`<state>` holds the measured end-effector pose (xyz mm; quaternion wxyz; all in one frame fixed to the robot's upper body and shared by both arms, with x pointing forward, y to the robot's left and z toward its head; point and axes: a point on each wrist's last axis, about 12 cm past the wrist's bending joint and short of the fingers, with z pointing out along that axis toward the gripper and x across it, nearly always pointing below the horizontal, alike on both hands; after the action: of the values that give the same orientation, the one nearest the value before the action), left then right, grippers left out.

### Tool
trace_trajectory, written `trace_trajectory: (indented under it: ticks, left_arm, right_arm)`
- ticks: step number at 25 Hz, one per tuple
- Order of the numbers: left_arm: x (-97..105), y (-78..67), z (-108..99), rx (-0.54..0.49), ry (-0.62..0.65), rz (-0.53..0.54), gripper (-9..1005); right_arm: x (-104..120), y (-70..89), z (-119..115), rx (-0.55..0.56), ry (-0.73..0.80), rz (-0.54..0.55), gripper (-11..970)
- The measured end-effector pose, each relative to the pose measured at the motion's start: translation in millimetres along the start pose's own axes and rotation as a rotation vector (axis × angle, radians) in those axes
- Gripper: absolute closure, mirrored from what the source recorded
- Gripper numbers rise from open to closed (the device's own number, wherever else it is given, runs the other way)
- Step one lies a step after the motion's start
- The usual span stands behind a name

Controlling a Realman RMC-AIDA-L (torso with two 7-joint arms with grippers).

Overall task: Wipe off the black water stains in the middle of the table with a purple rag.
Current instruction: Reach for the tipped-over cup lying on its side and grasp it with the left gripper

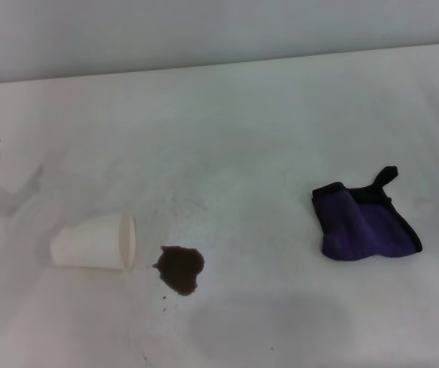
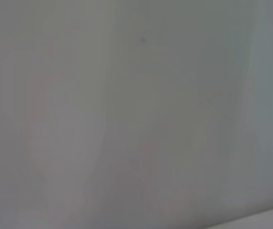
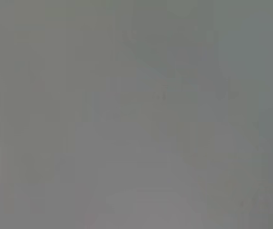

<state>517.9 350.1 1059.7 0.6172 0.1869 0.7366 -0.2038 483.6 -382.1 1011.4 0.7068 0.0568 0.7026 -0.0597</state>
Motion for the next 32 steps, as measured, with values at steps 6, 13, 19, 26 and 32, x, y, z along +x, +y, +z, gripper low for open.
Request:
trace_trajectory:
  ticks: [6,13,19,26,32]
  left_arm:
    - [-13.3,4.6,1.5,0.032,0.051,0.021,103]
    - [-34.8,7.1,9.4,0.089,0.127,0.058,103]
    - [-70.7,2.4,17.3,0.255,0.286,0.142,104]
    - [-105.0,0.0,23.2,0.478,0.481,0.279,103]
    - [-115.0,-5.6,30.3,0.606,0.716,0.403,105]
  right_arm:
    - [1.0,2.6,-0.6,-0.002,0.003,0.019,99]
    - [0.0,4.4,1.3,-0.007,-0.003,0.052,99]
    - [1.8,6.0,0.4,-0.007,0.008,0.062,99]
    - [2.1,8.9,2.9,-0.011,0.014,0.068,100]
    - [1.5,9.4,3.6,-0.013,0.011,0.088,100]
